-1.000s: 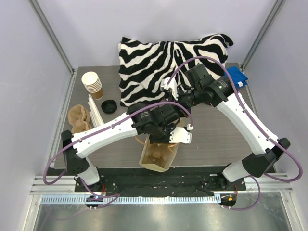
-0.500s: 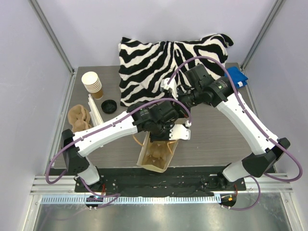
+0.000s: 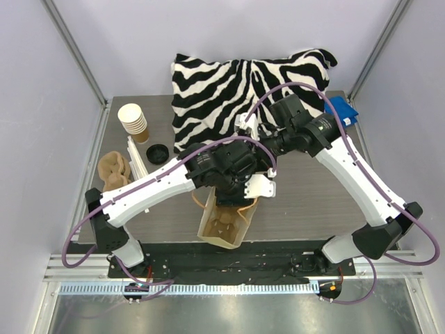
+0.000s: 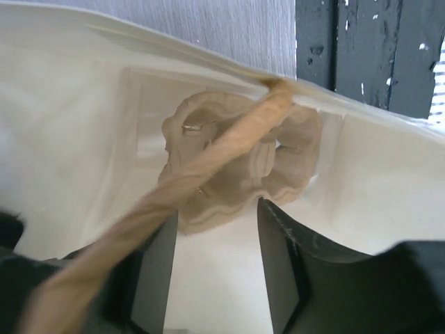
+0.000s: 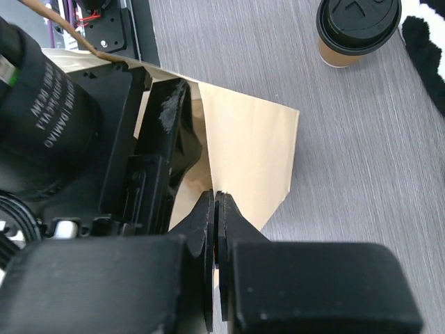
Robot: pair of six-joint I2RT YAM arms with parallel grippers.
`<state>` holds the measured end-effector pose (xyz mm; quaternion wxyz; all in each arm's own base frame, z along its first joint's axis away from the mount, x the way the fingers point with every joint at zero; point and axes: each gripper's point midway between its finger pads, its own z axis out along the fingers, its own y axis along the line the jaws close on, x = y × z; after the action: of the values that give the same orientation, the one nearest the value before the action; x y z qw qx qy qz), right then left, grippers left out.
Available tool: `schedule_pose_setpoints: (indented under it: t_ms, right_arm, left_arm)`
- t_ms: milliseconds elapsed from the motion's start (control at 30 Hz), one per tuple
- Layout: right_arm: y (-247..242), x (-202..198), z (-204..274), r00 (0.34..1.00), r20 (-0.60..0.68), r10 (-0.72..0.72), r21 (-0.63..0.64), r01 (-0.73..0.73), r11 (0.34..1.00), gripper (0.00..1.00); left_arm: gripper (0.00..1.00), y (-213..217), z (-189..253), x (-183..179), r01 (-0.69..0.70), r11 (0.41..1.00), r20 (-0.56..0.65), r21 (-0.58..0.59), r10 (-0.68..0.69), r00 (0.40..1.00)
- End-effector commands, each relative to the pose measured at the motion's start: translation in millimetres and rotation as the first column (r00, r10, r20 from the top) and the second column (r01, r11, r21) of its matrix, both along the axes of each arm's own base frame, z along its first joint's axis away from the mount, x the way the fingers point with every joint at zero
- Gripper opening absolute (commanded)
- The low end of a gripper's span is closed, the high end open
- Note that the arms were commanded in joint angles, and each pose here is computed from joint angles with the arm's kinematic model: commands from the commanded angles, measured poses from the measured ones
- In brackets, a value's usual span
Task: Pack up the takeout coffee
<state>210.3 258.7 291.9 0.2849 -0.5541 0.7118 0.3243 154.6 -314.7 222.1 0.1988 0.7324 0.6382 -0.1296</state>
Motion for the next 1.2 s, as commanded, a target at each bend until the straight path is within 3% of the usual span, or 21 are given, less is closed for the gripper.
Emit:
schedule_pose_setpoints:
  t_ms: [0, 167, 667, 867, 1167]
  right_arm:
    - [1.8, -9.0, 7.9, 0.999, 0.024, 0.022, 0.028, -0.022, 0.999, 0.01]
    - [1.9, -9.5, 6.9, 1.000, 0.015, 0.019, 0.027, -0.019, 0.999, 0.01]
    - [-3.0, -8.5, 2.4, 0.999, 0.031, 0.010, 0.003, -0.011, 1.000, 0.01]
    - [-14.5, -11.2, -9.1, 0.998, 0.011, -0.055, -0.031, 0.055, 0.998, 0.01]
    - [-41.5, -0.1, -8.5, 0.981, 0.060, -0.186, -0.034, 0.188, 0.982, 0.01]
  left_arm:
    - [0.57, -15.2, 50.7, 5.7, -0.015, 0.986, 0.079, -0.169, 0.029, 0.996]
    - [0.69, -21.4, 69.9, -1.3, 0.010, 0.977, 0.136, -0.212, 0.019, 0.991]
    - [0.70, -24.3, 129.5, -6.5, 0.049, 0.910, 0.222, -0.412, 0.048, 0.974]
    - [0.77, -23.9, 156.8, -5.0, 0.015, 0.888, 0.214, -0.459, 0.094, 0.972]
    - [0.87, -0.1, 227.4, 7.1, -0.052, 0.774, 0.227, -0.631, 0.249, 0.942]
